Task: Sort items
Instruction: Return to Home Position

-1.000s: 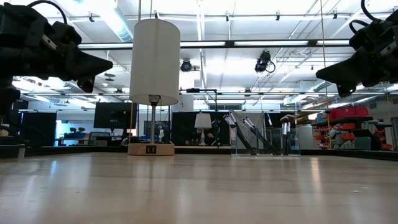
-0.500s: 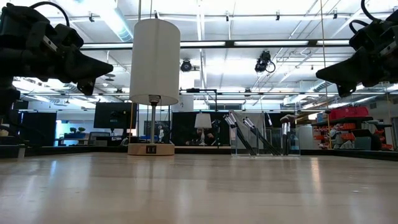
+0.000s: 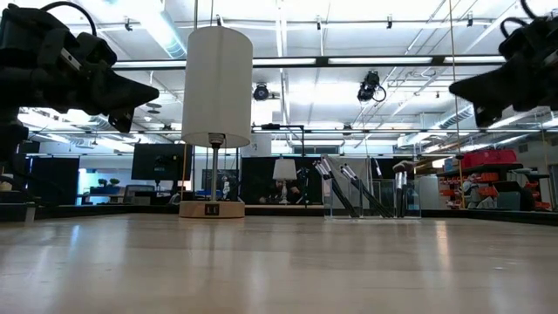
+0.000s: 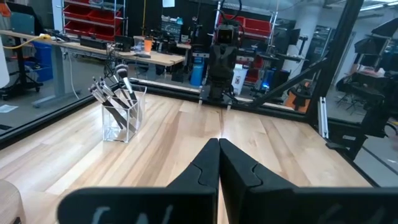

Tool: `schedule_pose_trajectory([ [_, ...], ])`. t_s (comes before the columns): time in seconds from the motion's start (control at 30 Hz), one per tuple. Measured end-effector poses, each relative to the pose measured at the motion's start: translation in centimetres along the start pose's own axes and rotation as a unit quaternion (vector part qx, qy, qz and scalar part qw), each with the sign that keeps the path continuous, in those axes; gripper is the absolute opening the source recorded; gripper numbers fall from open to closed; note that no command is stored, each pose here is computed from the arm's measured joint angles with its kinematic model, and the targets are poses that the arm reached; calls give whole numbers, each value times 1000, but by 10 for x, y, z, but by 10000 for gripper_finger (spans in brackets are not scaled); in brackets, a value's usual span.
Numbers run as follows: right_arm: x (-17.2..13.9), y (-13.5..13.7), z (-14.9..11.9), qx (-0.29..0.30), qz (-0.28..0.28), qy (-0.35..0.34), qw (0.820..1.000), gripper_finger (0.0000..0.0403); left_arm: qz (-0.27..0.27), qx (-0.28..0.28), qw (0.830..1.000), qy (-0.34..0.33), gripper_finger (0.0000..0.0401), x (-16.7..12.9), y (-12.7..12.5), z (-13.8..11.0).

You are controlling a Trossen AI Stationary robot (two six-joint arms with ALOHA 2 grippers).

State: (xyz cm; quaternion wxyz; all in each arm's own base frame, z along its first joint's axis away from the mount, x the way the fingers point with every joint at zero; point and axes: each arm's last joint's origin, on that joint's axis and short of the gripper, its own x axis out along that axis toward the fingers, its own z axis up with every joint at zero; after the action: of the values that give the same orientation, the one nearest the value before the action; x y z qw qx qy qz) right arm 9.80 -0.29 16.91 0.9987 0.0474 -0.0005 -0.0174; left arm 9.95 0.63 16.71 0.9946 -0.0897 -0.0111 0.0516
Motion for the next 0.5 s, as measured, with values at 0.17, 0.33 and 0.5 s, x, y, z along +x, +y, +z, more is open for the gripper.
schedule_pose_trajectory([
  [0.17,-2,3,5,1,15,-31,999,27,0,0,1000,-1,7,0,0,0],
  [0.33,-1,3,0,41,22,-8,999,27,0,0,1000,-1,7,0,0,0],
  [0.5,-1,3,1,35,23,-11,999,27,0,0,1000,-1,7,0,0,0],
])
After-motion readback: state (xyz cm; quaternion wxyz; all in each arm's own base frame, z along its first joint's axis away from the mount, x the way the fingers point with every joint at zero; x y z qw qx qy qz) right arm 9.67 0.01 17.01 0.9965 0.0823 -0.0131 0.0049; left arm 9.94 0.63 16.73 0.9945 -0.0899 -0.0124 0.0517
